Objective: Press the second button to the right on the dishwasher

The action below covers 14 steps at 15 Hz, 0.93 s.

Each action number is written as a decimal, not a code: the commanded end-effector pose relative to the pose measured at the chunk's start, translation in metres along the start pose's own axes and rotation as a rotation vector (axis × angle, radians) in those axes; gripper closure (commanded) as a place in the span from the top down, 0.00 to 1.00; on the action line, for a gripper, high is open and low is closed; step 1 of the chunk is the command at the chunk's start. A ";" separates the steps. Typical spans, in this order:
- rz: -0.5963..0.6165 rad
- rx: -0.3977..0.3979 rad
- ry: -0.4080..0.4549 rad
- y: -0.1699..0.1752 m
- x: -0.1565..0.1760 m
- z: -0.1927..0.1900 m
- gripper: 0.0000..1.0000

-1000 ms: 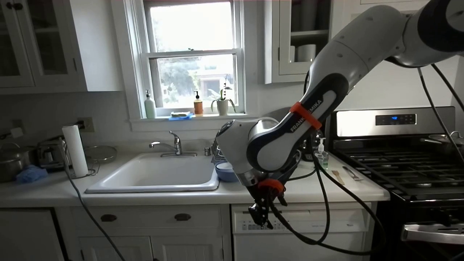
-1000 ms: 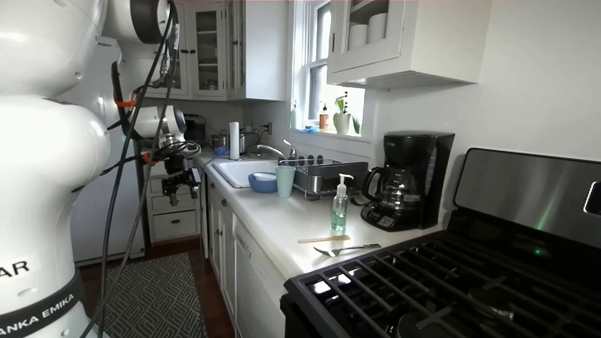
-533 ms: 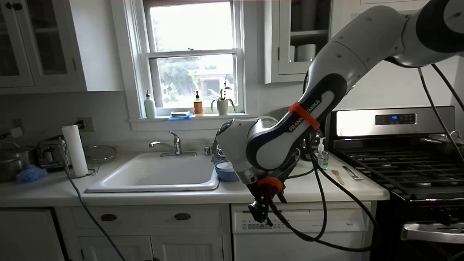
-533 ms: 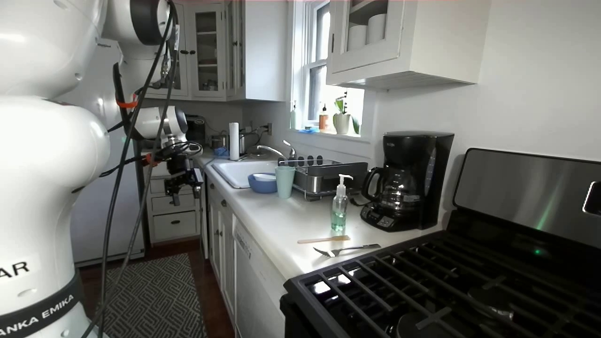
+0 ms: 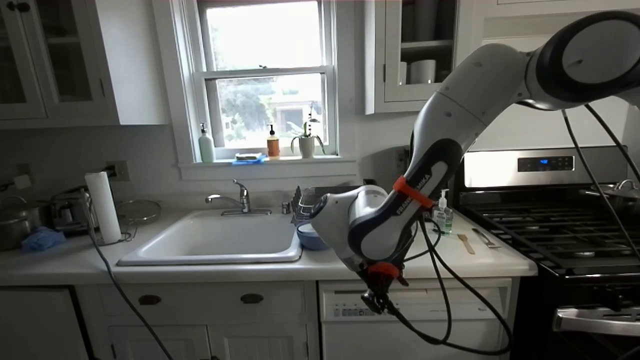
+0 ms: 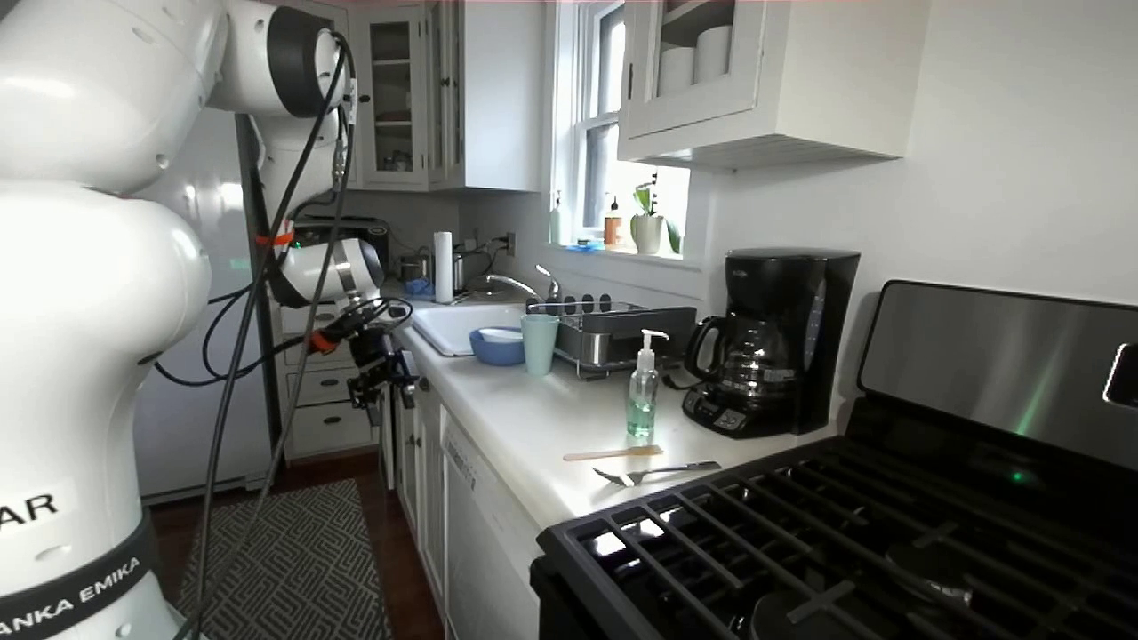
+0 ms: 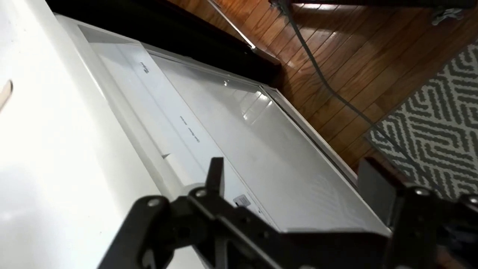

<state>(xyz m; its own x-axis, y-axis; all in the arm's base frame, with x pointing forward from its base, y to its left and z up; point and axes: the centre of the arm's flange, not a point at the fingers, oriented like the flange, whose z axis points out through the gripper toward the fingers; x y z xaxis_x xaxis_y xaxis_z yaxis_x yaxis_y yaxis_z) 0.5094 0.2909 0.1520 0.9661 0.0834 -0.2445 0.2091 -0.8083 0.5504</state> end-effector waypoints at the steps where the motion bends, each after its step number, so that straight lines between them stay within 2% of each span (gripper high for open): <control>1: 0.009 -0.113 -0.015 -0.023 0.013 0.022 0.59; 4: -0.011 -0.191 -0.024 -0.043 0.007 0.034 0.38; 9: -0.099 -0.271 0.037 -0.069 -0.002 0.049 0.04; 10: -0.105 -0.288 0.054 -0.070 -0.001 0.054 0.01; 14: -0.153 -0.336 0.105 -0.066 0.015 0.072 0.00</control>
<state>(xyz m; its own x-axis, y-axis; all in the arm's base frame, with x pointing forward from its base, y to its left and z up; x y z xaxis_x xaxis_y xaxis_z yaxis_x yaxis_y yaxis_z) 0.4829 0.3084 0.0684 0.9320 0.2181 -0.2895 0.3623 -0.5818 0.7281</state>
